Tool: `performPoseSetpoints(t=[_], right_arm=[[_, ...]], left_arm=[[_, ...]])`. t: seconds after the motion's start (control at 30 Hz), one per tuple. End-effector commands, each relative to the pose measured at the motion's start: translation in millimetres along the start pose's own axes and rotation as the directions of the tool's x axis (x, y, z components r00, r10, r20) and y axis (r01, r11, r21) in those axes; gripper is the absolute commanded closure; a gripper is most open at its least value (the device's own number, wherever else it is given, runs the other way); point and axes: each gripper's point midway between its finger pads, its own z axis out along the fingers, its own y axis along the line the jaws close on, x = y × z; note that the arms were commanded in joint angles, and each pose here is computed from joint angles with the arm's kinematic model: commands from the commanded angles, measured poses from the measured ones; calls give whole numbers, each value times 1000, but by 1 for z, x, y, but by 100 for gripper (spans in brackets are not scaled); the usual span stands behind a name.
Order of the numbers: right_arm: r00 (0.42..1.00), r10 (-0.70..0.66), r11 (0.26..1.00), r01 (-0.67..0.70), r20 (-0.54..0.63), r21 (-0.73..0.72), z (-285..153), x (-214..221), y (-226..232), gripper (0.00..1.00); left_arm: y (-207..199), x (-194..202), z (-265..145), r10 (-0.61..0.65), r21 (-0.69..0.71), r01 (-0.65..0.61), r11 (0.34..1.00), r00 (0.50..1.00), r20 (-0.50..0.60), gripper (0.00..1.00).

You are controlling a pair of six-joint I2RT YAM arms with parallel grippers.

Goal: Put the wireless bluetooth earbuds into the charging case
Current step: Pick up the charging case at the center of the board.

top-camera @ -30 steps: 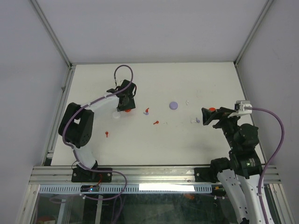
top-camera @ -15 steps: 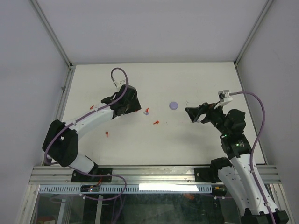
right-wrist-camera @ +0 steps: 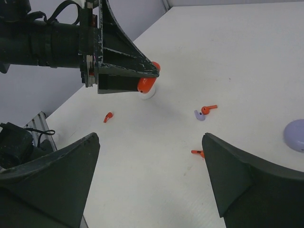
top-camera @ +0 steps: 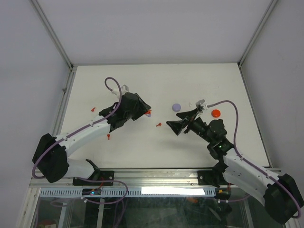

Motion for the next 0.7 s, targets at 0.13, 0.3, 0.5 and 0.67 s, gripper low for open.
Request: performPoseSetpoints(t=[0.13,0.3,0.5,0.67], right_arm=[[971,-62,996,74,232,-41,33,-28,25,12],[958,-55,998,65,281,-26,48,-23,32,16],[945,-39,999,35,326,19,60,-19,30,24],[944,-23,999,7,330,51,70,-14,26,29]], left_arm=[[-45,-10,-22,-198,153,185,971,978,70,64],[-52,-4,-26,-213,164,195,967,972,98,65],[-60,-2,-31,-219,182,195,964,968,124,66],[-64,1,-35,-223,197,195,961,966,131,66]])
